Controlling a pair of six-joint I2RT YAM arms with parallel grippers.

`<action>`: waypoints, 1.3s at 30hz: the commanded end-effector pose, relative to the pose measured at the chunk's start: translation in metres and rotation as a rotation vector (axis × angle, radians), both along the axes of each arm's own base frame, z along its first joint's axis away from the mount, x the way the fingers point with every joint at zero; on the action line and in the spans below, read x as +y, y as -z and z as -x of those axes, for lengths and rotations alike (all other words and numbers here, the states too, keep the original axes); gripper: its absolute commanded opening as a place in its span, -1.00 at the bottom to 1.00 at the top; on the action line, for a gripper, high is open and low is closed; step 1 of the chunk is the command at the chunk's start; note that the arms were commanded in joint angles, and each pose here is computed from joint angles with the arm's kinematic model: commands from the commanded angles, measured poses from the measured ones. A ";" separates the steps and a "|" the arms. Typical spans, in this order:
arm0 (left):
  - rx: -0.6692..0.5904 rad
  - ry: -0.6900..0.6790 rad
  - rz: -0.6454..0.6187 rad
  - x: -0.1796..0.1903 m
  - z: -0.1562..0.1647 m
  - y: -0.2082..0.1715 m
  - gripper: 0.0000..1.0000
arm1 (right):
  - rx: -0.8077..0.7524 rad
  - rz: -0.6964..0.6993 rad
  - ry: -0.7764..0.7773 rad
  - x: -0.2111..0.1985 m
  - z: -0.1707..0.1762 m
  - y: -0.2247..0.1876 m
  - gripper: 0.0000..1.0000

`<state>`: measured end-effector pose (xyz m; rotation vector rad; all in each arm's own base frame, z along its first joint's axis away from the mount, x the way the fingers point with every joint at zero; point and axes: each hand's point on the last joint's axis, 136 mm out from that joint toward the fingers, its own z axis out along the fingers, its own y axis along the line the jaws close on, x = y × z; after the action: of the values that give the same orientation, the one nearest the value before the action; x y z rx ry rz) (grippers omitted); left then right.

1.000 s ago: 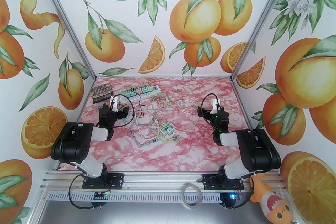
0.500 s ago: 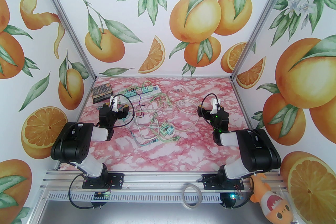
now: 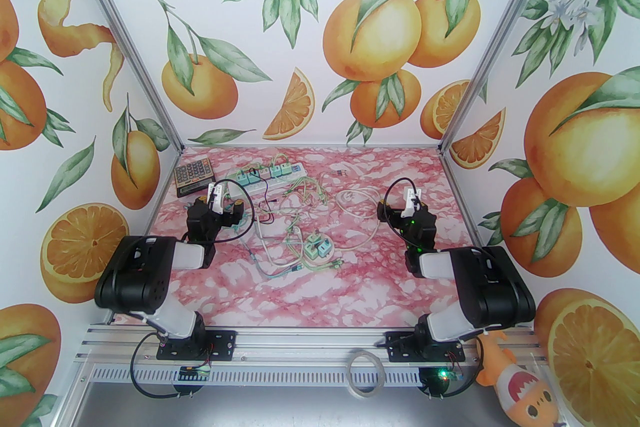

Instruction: Pull the plug off the socket

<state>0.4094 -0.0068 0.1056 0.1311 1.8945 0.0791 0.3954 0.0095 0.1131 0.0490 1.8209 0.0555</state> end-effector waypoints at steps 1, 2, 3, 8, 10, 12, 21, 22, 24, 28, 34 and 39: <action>-0.025 -0.066 0.044 0.010 -0.007 -0.059 1.00 | -0.031 -0.011 0.103 -0.015 0.003 -0.027 1.00; -0.021 -0.077 0.059 0.011 -0.006 -0.072 1.00 | -0.030 -0.012 0.121 -0.018 0.004 -0.033 1.00; -0.021 -0.090 0.072 0.012 -0.005 -0.088 1.00 | -0.035 -0.014 0.153 -0.023 0.007 -0.041 1.00; 0.062 -0.282 0.233 0.034 0.008 -0.147 1.00 | -0.003 -0.228 0.370 -0.054 0.023 -0.076 1.00; 0.118 -0.311 0.302 0.037 0.014 -0.160 1.00 | -0.001 -0.322 0.419 -0.057 0.028 -0.088 1.00; 0.146 -0.277 0.337 0.030 0.019 -0.168 1.00 | -0.009 -0.373 0.438 -0.058 0.031 -0.099 1.00; 0.193 -0.087 0.410 -0.019 0.050 -0.177 1.00 | 0.089 -0.433 0.211 -0.014 0.024 -0.127 1.00; 0.206 -0.074 0.405 -0.026 0.054 -0.173 1.00 | 0.118 -0.429 0.179 -0.006 0.025 -0.125 1.00; 0.229 -0.040 0.393 -0.039 0.061 -0.167 1.00 | 0.171 -0.387 0.123 0.012 0.029 -0.123 1.00; 0.279 0.014 0.390 -0.067 0.073 -0.147 1.00 | 0.261 -0.262 -0.013 0.062 0.046 -0.111 1.00; 0.379 0.048 0.381 -0.106 0.093 -0.108 0.99 | 0.414 -0.147 -0.195 0.115 0.086 -0.078 1.00; 0.416 0.042 0.352 -0.127 0.103 -0.092 1.00 | 0.467 -0.054 -0.315 0.149 0.120 -0.058 1.00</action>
<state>0.3094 -0.1326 0.2046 -0.0065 2.2752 -0.3748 0.2980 0.1551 0.1907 -0.1015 2.2158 0.3995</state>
